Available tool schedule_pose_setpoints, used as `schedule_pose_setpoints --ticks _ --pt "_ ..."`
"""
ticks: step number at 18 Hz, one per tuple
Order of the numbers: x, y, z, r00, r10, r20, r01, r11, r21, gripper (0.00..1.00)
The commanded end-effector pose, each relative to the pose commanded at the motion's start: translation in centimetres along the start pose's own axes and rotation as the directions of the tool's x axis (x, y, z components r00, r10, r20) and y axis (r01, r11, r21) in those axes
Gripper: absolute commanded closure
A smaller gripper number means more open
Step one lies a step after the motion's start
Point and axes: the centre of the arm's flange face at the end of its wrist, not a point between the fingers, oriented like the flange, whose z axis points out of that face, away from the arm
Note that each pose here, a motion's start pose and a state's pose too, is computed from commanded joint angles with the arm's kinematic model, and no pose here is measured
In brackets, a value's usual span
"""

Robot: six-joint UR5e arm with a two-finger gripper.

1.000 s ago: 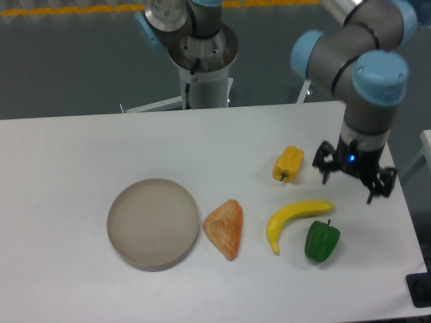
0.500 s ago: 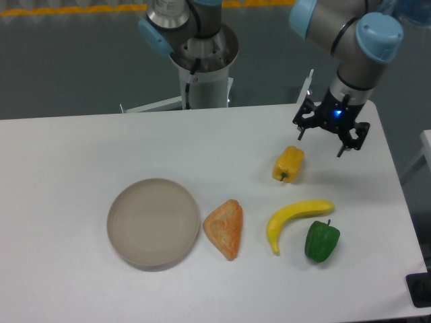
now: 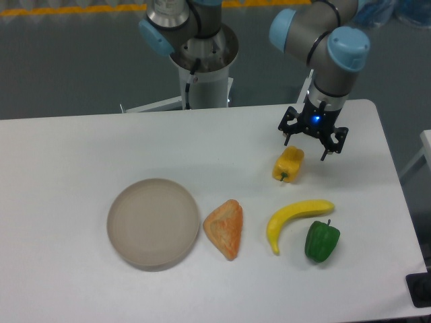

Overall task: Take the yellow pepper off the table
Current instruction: 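Move the gripper over the yellow pepper and lower onto it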

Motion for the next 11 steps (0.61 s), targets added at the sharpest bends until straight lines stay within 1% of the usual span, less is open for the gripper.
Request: schedule_pose_setpoints --ticks 4,6,11 --pt "0.3 0.2 0.6 0.999 0.039 -0.002 -0.039 0.999 -0.005 0.00" --pt "0.6 0.6 1.3 0.994 0.108 -0.016 -0.108 0.994 -0.011 0.00" --pt "0.8 1.0 2.0 0.994 0.103 -0.029 -0.103 0.995 -0.013 0.00"
